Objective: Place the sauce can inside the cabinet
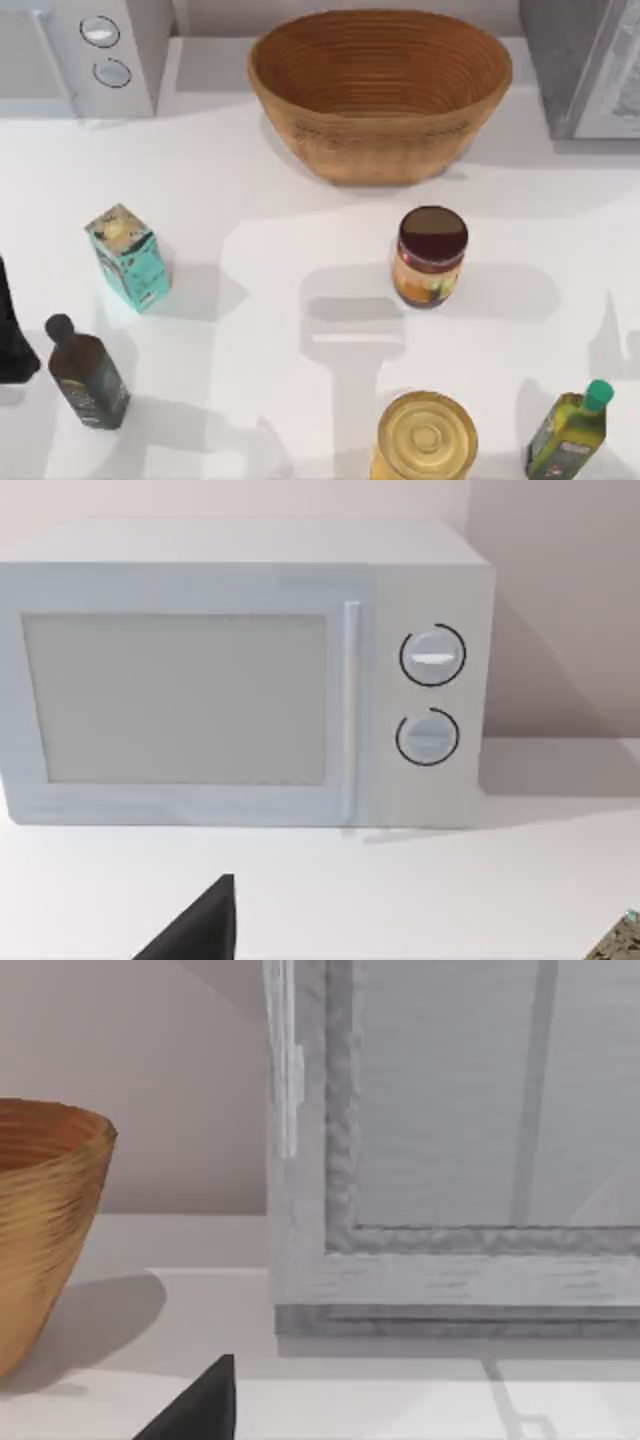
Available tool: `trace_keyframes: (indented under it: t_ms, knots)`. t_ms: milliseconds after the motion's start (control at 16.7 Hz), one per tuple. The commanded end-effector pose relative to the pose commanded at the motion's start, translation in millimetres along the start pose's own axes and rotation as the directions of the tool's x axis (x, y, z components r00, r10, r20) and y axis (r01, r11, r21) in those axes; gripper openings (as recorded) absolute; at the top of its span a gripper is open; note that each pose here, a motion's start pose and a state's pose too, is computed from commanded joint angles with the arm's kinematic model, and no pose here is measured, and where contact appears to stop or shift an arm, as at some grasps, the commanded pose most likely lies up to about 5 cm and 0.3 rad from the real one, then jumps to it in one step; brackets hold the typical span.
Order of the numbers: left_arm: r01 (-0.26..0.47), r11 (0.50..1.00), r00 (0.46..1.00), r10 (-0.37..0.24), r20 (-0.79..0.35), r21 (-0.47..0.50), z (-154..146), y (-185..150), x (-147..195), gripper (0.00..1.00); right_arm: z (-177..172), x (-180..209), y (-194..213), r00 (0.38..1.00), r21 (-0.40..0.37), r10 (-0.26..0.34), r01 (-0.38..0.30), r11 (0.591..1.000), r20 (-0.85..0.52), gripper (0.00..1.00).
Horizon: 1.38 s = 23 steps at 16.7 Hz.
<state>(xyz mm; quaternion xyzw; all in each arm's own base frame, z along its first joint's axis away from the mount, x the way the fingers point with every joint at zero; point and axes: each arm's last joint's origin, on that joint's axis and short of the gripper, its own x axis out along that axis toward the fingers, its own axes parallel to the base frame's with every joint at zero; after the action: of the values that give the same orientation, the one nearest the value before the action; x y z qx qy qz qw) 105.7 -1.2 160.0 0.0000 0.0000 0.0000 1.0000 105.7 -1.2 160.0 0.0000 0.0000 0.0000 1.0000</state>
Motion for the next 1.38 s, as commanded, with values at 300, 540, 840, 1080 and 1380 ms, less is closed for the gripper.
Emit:
trace_keyframes:
  t_ms: [300, 540, 840, 1080, 1380]
  knots:
    - [0.000, 1.000, 1.000, 0.000, 0.000, 0.000, 0, 0, 0, 1.00, 5, 2, 2, 0.999, -0.014, 0.043, -0.043, 0.999, -0.023, 1.00]
    - [0.000, 1.000, 1.000, 0.000, 0.000, 0.000, 0, 0, 0, 1.00, 20, 14, 7, 0.978, -0.059, 0.180, -0.187, 0.981, -0.109, 1.00]
    - [0.000, 1.000, 1.000, 0.000, 0.000, 0.000, 0, 0, 0, 1.00, 39, 55, 19, 0.855, -0.101, 0.452, -0.488, 0.867, -0.256, 1.00]
    - [0.000, 1.000, 1.000, 0.000, 0.000, 0.000, 0, 0, 0, 1.00, 37, 108, 33, 0.657, -0.087, 0.675, -0.735, 0.672, -0.336, 1.00]
    - [0.000, 1.000, 1.000, 0.000, 0.000, 0.000, 0, 0, 0, 1.00, 0, 183, 46, 0.374, -0.041, 0.870, -0.923, 0.382, -0.322, 1.00]
